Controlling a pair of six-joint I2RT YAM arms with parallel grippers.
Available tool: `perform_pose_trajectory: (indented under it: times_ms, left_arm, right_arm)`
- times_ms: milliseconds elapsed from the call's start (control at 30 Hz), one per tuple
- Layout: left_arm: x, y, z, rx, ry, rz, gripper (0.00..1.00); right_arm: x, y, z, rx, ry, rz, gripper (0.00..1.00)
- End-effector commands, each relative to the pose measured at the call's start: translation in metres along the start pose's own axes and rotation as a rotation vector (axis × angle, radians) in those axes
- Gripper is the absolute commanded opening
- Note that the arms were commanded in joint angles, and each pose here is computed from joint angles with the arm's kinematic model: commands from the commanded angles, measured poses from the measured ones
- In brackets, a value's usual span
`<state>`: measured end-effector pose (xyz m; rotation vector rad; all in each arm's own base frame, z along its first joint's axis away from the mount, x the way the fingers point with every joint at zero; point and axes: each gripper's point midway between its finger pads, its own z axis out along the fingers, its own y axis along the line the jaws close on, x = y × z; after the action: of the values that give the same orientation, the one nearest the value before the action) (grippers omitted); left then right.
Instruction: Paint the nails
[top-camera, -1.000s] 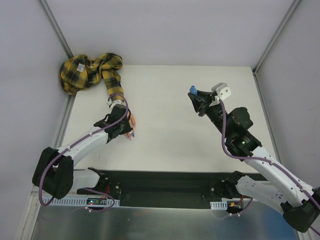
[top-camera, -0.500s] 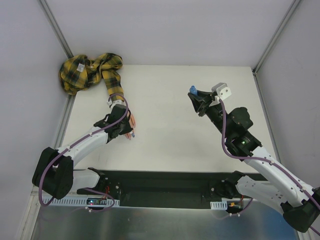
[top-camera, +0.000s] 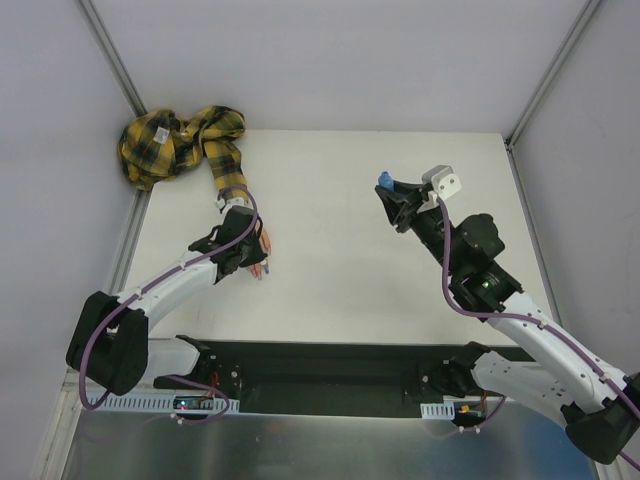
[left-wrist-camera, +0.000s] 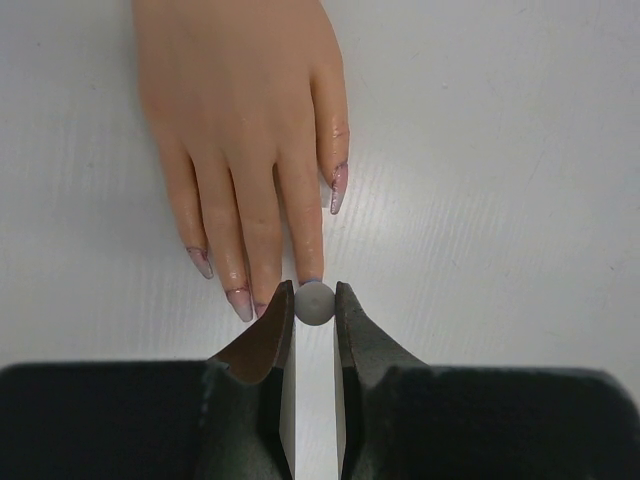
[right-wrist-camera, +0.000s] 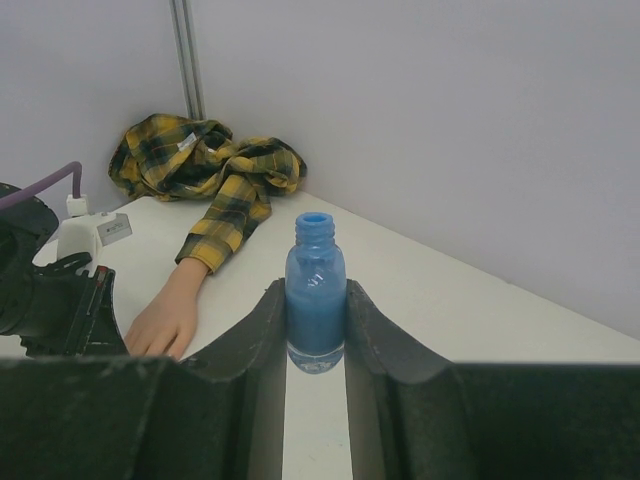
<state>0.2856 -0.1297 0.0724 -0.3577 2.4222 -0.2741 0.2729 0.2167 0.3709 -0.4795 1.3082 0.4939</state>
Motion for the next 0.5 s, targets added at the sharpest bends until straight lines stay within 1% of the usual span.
perform_pose_trajectory:
  times_ms: [0,300,467]
  left_arm:
    - [-0.019,-0.012,0.001,0.024,-0.038,-0.023,0.0]
    - [-0.021,-0.009,0.003,0.007,-0.054,-0.024,0.0]
    - [-0.025,-0.001,0.001,-0.026,-0.088,-0.023,0.0]
  right_arm:
    - [-0.029,0.001,0.003,-0.01,-0.098,0.021,0.0]
    - [-0.028,0.001,0.003,-0.012,-0.097,0.019,0.0]
    - [-0.028,0.001,0.004,-0.012,-0.095,0.021,0.0]
